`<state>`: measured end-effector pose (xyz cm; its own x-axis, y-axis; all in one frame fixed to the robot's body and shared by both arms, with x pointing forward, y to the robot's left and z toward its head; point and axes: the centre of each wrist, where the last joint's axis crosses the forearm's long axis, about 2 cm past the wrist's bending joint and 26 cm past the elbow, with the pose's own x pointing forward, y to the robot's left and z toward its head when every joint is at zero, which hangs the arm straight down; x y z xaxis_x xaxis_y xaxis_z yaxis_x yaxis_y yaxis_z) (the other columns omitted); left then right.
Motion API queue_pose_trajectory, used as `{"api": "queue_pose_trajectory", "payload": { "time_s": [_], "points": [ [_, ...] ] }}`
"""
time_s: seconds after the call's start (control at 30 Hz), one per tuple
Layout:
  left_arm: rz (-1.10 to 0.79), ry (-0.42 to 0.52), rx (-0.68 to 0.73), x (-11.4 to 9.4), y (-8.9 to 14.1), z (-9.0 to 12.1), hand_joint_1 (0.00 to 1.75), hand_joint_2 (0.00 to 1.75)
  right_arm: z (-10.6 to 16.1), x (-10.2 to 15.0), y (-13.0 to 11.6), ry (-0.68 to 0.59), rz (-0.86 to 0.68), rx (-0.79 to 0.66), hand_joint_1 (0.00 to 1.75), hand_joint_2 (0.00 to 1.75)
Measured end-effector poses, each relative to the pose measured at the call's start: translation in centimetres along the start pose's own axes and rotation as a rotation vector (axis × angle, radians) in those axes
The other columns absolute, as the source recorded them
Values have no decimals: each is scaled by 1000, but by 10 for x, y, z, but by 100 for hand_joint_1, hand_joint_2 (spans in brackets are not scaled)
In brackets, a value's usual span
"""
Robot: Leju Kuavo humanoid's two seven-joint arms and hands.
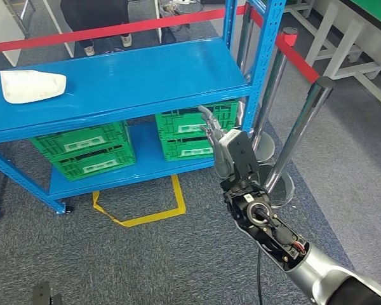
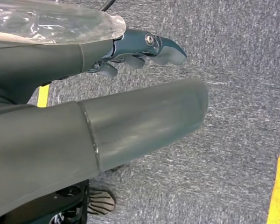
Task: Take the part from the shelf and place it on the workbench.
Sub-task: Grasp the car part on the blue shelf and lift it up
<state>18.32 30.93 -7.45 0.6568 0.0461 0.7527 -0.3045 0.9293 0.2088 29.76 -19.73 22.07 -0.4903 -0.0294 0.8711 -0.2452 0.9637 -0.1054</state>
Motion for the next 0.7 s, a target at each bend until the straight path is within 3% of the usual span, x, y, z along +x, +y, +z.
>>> {"api": "queue_pose_trajectory", "payload": {
  "time_s": [0.37, 0.7],
  "points": [
    [69, 41, -73, -2, -2, 2, 0, 0, 0, -1, -2, 20, 7, 21, 0, 0],
    [41, 62, -138, 1, -5, 1, 0, 0, -4, 11, -9, -5, 118, 24, 0, 0]
  ]
}}
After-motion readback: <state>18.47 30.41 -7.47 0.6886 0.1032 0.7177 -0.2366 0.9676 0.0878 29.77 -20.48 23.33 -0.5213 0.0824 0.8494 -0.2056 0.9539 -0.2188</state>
